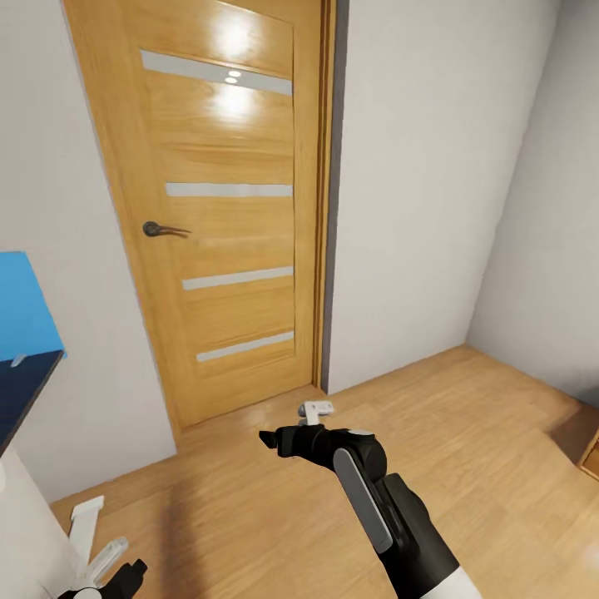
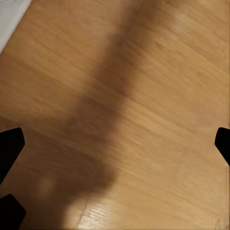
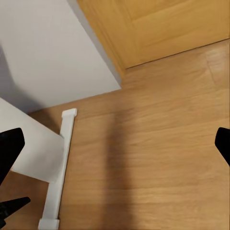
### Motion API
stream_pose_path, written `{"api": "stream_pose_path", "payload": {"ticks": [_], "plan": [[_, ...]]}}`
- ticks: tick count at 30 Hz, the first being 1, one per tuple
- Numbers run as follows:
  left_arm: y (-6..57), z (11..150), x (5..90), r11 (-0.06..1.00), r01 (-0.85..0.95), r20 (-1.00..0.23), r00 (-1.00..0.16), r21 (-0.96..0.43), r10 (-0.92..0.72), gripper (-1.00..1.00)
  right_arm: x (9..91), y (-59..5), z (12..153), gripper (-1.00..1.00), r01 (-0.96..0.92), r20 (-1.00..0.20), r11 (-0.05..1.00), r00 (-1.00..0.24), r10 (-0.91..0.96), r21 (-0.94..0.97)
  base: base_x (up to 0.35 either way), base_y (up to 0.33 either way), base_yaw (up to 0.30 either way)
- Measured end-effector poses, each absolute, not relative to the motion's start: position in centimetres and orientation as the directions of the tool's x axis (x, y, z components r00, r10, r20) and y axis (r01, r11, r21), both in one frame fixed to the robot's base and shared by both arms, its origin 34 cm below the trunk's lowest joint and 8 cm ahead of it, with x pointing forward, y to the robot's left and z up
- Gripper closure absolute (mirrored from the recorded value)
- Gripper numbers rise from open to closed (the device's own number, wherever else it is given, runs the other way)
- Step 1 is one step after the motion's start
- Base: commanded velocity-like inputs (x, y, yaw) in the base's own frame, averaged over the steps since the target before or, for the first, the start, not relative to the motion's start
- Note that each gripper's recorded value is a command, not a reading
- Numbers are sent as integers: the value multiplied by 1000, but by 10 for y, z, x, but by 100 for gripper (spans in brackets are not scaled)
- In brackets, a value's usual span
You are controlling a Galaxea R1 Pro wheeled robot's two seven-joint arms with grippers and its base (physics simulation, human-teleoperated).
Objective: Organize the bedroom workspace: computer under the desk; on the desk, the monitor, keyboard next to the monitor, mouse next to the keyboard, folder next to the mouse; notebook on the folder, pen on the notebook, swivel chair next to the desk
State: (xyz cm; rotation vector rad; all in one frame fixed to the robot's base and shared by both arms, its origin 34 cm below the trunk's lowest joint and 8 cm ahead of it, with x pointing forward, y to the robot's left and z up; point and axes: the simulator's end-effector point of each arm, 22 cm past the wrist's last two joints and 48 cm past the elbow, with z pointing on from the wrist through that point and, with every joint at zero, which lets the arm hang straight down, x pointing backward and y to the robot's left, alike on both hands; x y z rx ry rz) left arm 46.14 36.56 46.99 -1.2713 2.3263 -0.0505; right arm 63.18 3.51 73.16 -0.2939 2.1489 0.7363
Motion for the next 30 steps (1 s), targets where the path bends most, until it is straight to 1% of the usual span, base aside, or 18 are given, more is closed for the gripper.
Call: {"api": "stream_pose_path", "payload": {"ticks": [4,8,13,24,30], "plan": [[365,470,461,567,-783,-395,-450,-257,-801,-100,632,35,731,-100,-441,-773,801,-632,42,404,329,-159,236],[365,469,461,567,-783,-395,-450,-256,-801,-100,631,35,731,-100,-442,-773,801,-633,41,404,292,-220,139],[365,469,460,566,-784,-394,-451,-255,-801,-100,631,36,731,-100,-443,-773,800,-633,40,404,280,-236,134],[365,468,460,566,-784,-393,-451,-254,-801,-100,630,37,731,-100,-446,-773,800,-633,36,402,271,-248,187],[360,467,461,563,-784,-385,-450,-262,-806,-100,630,38,730,-100,-448,-773,801,-633,30,398,109,-105,234]]}}
